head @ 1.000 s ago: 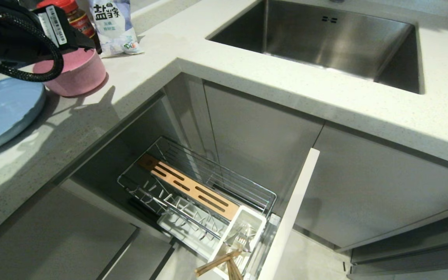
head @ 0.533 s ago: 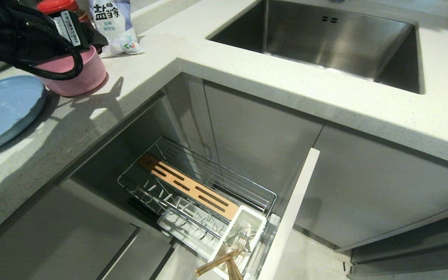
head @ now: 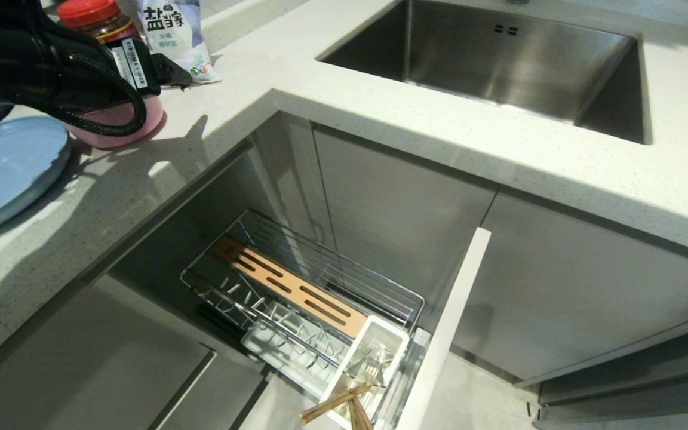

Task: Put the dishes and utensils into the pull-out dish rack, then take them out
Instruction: Pick up the bowl and place it in the cupboard

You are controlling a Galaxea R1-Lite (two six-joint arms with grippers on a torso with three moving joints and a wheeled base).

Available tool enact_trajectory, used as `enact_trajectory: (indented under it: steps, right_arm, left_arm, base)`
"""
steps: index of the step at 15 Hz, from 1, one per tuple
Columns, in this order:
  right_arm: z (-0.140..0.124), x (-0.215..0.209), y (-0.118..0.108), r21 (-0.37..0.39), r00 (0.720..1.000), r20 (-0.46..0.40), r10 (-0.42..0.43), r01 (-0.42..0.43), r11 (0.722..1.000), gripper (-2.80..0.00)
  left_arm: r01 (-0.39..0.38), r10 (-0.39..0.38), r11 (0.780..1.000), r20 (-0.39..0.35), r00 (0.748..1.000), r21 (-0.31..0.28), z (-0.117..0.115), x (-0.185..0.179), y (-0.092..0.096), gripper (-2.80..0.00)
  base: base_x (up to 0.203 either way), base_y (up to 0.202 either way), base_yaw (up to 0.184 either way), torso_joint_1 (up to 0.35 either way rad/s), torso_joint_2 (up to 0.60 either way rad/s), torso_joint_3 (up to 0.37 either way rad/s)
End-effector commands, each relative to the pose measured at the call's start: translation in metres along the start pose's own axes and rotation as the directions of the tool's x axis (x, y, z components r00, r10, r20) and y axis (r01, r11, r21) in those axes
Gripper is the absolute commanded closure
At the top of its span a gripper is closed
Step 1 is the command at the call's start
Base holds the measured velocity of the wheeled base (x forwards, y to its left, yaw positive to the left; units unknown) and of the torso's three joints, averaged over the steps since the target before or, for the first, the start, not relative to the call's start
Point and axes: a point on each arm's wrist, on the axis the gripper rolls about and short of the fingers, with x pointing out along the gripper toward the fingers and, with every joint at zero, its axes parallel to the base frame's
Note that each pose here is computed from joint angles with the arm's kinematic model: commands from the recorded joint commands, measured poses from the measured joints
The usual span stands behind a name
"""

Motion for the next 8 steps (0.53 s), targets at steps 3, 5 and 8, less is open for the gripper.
enact_trajectory:
  steps: [3, 5, 8]
  right_arm:
    - [0.0000, -0.0003, 0.0000, 0.001, 1.000, 0.005, 0.000, 0.000, 1.000, 0.00]
    - [0.0000, -0.0003, 0.0000, 0.001, 1.000, 0.005, 0.001, -0.001, 1.000, 0.00]
    - [0.0000, -0.0003, -0.0001, 0.001, 1.000, 0.004, 0.002, -0.002, 1.000, 0.00]
  left_arm:
    - [-0.005, 0.005, 1.000, -0.016, 1.000, 0.002, -0.0033, 0.0064, -0.0011, -2.80]
    - [-0.006, 0.006, 1.000, -0.015, 1.000, 0.004, -0.0030, 0.0059, -0.0006, -2.80]
    - [-0.010, 0.010, 1.000, -0.014, 1.000, 0.004, -0.0028, 0.0061, 0.0007, 0.00]
  base:
    - [0.000, 0.000, 0.000, 0.000, 0.00, 0.000]
    - [0.000, 0.000, 0.000, 0.000, 0.00, 0.000]
    - [0.000, 0.000, 0.000, 0.000, 0.00, 0.000]
